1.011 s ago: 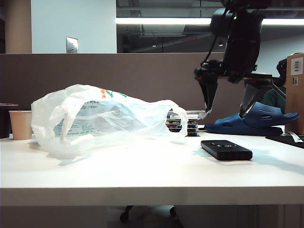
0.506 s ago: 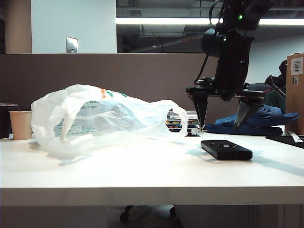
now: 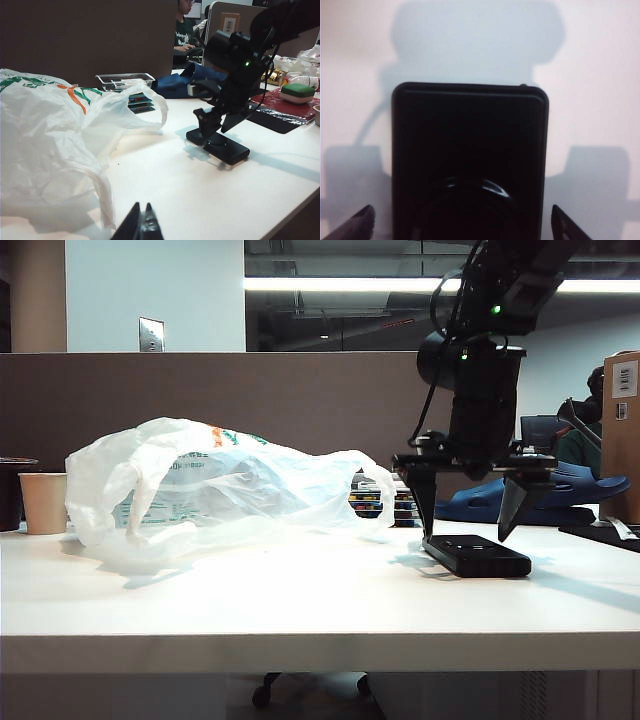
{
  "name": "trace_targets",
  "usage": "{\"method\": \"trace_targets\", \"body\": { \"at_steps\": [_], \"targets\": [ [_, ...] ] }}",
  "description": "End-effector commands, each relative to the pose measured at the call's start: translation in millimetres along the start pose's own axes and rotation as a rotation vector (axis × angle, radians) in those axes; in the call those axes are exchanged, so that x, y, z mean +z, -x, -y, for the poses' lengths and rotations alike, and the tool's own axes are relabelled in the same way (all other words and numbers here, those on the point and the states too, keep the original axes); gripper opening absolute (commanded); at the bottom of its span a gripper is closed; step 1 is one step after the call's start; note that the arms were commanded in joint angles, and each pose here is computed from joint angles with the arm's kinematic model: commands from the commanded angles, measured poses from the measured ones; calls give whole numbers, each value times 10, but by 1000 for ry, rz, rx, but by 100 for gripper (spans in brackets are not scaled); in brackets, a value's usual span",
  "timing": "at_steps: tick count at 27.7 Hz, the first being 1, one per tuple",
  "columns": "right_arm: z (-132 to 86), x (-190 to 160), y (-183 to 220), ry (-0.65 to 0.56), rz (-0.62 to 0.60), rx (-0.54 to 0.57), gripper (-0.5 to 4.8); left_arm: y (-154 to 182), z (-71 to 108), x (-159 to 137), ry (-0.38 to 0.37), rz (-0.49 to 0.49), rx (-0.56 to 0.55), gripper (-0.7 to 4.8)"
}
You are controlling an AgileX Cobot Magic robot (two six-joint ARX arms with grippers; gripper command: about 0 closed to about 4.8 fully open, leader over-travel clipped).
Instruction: Put the power bank into the bag.
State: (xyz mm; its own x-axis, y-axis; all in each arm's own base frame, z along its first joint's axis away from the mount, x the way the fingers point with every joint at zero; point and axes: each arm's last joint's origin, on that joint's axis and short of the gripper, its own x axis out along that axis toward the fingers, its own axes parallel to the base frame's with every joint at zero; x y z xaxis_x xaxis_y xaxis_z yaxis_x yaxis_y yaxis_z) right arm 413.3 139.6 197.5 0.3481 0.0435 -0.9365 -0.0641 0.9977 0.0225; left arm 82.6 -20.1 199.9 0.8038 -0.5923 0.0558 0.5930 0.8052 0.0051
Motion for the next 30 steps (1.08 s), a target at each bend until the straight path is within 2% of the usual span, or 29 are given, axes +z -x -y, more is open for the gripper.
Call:
{"method": "trace_targets", "body": {
  "at_steps": [1,15,30],
  "targets": [
    [-13,20,-9,-5,18,1,479,3,2,22,-6,13,-3,-6],
    [-19,-11,-194,-27,-23,-10,479,3,3,23,-6,13,-3,-6],
    [-1,-79,-189,-22,-93,-30,479,3,3,23,-6,13,-3,-6]
  ]
}}
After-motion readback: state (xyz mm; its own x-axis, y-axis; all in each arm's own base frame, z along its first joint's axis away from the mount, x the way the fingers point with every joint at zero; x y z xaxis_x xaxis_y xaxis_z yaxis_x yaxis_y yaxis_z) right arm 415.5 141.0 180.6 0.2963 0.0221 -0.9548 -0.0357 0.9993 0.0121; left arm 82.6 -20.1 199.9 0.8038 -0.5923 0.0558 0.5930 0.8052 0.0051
